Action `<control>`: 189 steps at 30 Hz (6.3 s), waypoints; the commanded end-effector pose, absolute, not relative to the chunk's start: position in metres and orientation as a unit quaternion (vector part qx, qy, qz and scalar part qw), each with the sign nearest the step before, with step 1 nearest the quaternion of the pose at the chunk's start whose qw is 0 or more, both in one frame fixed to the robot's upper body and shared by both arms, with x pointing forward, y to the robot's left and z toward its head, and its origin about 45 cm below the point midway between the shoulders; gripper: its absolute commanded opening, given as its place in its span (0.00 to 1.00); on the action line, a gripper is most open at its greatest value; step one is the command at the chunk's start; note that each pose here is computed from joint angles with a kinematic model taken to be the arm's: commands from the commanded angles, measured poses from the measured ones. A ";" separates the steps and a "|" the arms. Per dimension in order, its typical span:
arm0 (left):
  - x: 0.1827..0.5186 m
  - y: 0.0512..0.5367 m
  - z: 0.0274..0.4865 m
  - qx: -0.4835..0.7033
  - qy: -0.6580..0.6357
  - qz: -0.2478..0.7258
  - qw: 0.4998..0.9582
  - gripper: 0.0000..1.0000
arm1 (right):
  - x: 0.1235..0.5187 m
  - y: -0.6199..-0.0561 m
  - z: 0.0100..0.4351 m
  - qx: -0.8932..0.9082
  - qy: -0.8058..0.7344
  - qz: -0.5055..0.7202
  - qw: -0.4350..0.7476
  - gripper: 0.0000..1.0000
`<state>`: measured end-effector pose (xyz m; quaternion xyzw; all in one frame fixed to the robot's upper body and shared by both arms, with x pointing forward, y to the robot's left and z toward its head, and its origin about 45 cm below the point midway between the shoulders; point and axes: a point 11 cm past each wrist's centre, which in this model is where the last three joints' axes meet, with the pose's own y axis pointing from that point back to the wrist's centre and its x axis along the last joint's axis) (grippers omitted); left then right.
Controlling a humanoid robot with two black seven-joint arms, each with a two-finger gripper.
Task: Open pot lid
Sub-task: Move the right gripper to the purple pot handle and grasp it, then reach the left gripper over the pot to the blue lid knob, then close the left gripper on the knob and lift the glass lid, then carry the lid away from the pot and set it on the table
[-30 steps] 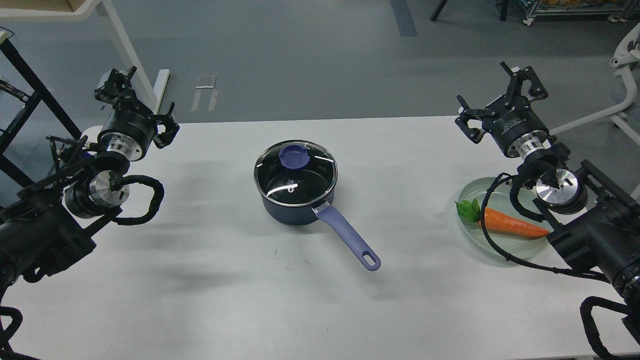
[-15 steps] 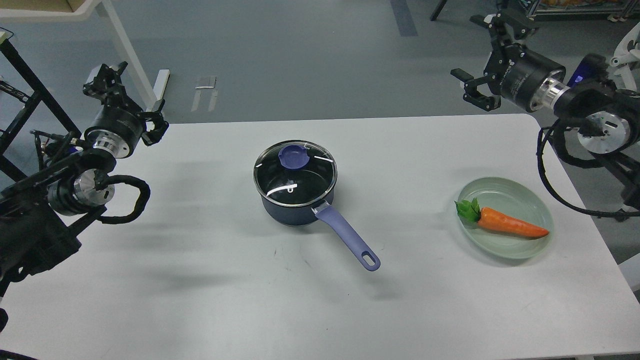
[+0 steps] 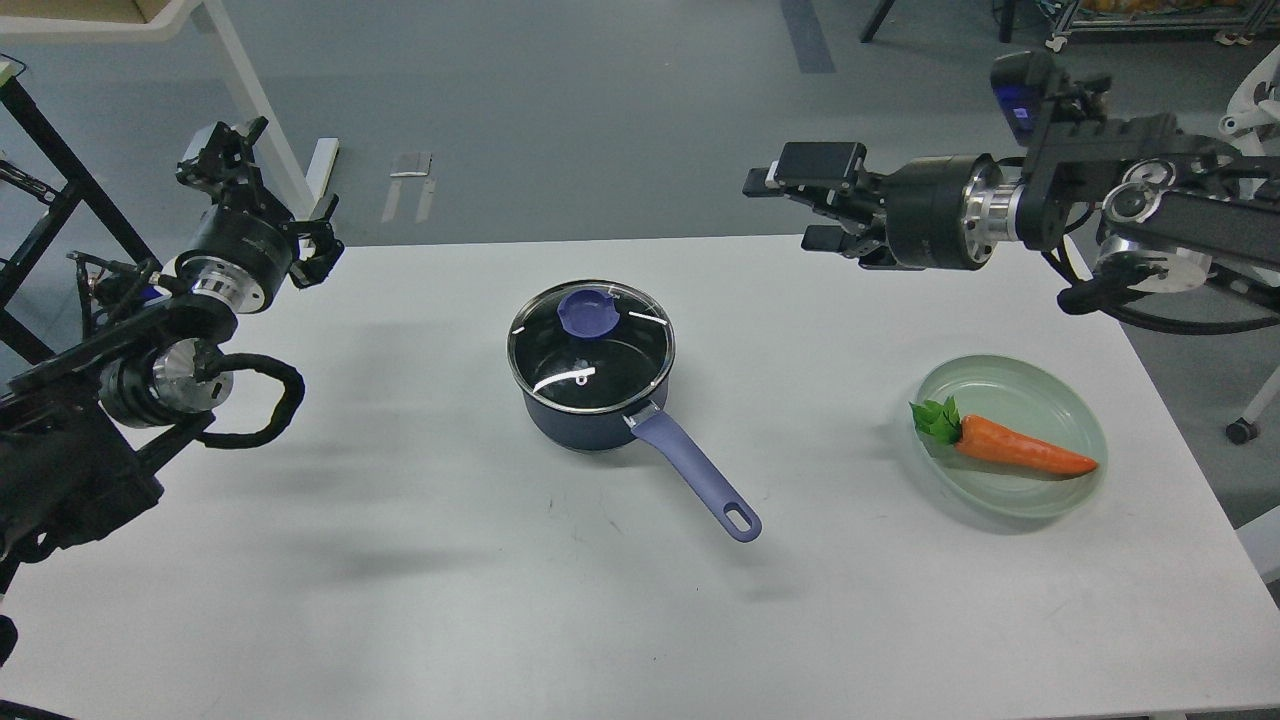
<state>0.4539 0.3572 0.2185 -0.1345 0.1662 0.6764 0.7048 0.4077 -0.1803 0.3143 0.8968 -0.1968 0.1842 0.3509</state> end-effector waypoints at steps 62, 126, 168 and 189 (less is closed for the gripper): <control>0.460 0.226 0.277 0.190 -0.312 0.359 0.859 0.99 | 0.337 -0.132 0.205 0.791 0.069 0.330 0.510 0.21; 0.432 0.267 0.226 0.384 -0.573 0.160 0.706 0.39 | 0.334 -0.129 0.213 0.796 0.075 0.327 0.504 0.19; 0.337 0.485 0.130 0.589 -0.436 0.217 0.645 0.86 | 0.334 -0.132 0.221 0.802 0.071 0.320 0.499 0.20; 0.422 0.483 0.239 0.446 -0.360 0.517 0.636 0.99 | 0.349 -0.139 0.239 0.816 0.022 0.320 0.481 0.84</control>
